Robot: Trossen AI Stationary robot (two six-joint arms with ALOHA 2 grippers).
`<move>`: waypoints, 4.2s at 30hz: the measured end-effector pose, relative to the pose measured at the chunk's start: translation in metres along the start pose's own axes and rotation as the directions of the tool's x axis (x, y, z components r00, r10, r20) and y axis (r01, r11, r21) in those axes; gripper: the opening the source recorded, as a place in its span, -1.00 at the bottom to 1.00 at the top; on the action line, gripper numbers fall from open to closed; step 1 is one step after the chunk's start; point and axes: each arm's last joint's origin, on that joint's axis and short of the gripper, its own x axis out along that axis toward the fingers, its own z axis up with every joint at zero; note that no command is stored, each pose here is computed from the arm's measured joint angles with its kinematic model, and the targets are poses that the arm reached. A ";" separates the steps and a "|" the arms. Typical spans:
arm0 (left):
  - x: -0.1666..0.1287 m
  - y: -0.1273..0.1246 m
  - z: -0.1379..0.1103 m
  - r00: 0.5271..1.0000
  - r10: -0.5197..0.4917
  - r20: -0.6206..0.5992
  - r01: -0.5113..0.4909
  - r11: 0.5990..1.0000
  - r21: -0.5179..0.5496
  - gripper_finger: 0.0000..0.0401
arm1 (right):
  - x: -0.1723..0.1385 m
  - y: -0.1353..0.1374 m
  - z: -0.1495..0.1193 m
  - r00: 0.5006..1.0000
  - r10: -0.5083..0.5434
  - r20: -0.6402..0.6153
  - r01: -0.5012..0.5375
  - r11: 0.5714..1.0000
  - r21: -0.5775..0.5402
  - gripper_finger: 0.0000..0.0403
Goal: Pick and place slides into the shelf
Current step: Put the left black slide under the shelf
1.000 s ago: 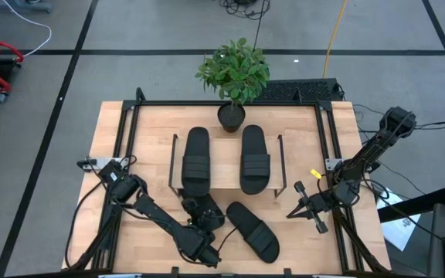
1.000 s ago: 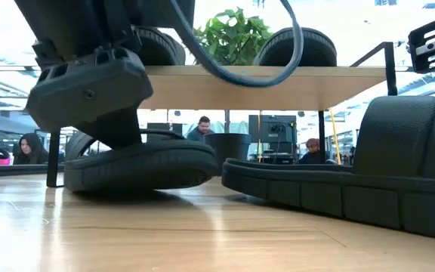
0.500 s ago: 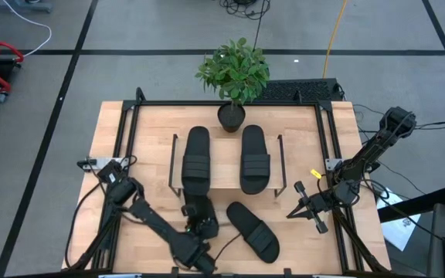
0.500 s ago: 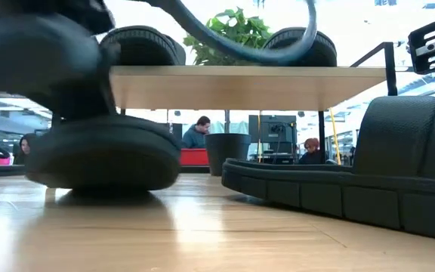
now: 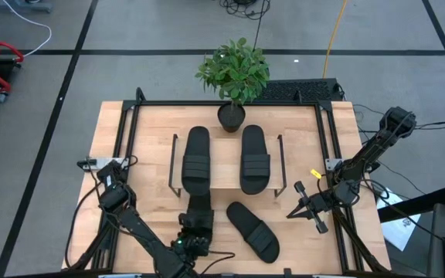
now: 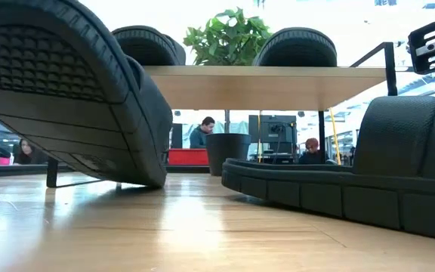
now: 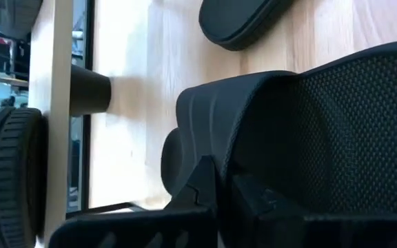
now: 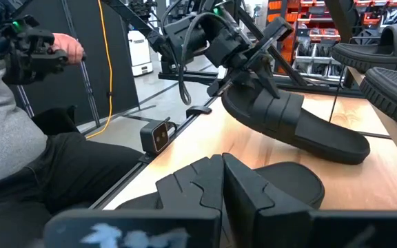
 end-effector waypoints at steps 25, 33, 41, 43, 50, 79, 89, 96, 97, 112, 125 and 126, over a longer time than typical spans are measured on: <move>0.062 -0.004 -0.017 0.991 0.129 -0.045 -0.124 0.987 0.104 -1.00 | 0.000 0.000 0.000 1.000 -0.001 0.000 0.001 1.000 0.000 -1.00; 0.091 -0.001 -0.027 0.980 0.185 -0.071 -0.177 0.978 0.109 -1.00 | 0.000 0.000 0.000 1.000 -0.002 0.000 0.002 1.000 0.005 -1.00; 0.099 0.002 -0.032 0.973 0.219 -0.072 -0.208 0.968 0.142 -0.99 | 0.000 0.000 0.000 1.000 -0.003 0.000 0.003 1.000 0.006 -1.00; 0.099 0.002 -0.032 0.973 0.217 -0.076 -0.208 0.972 0.112 -0.97 | 0.000 0.000 0.000 1.000 -0.003 0.000 0.003 1.000 0.005 -1.00; 0.092 -0.001 -0.027 0.978 0.202 -0.058 -0.196 0.976 0.090 -0.74 | 0.000 0.000 0.000 1.000 -0.003 0.000 0.003 1.000 0.005 -1.00; 0.022 0.023 0.019 0.996 0.093 0.016 -0.094 0.995 0.044 0.36 | 0.000 0.000 0.000 1.000 -0.002 -0.001 0.002 1.000 0.007 -1.00; 0.000 -0.008 0.031 0.967 -0.239 0.091 0.245 0.968 -0.054 -0.64 | 0.000 0.000 0.000 1.000 -0.002 0.000 0.002 1.000 0.006 -1.00; 0.013 -0.017 0.023 0.965 -0.256 0.059 0.262 0.959 -0.112 -0.96 | 0.000 0.000 0.000 1.000 -0.002 -0.001 0.002 1.000 0.006 -1.00; 0.016 -0.019 0.020 0.965 -0.258 0.044 0.262 0.959 -0.111 -0.98 | 0.000 0.000 0.000 1.000 -0.002 -0.001 0.002 1.000 0.006 -1.00; 0.048 -0.027 0.000 0.975 -0.219 -0.045 0.212 0.969 -0.131 -1.00 | 0.000 0.000 0.000 1.000 -0.003 0.000 0.003 1.000 0.004 -1.00; 0.074 -0.020 -0.022 0.971 -0.137 -0.194 0.115 0.986 -0.120 -1.00 | 0.000 0.000 0.000 1.000 -0.003 0.000 0.003 1.000 0.003 -1.00; 0.074 -0.019 -0.023 0.970 -0.130 -0.205 0.108 0.988 -0.113 -1.00 | 0.000 0.000 0.000 1.000 -0.002 -0.001 0.002 1.000 0.003 -1.00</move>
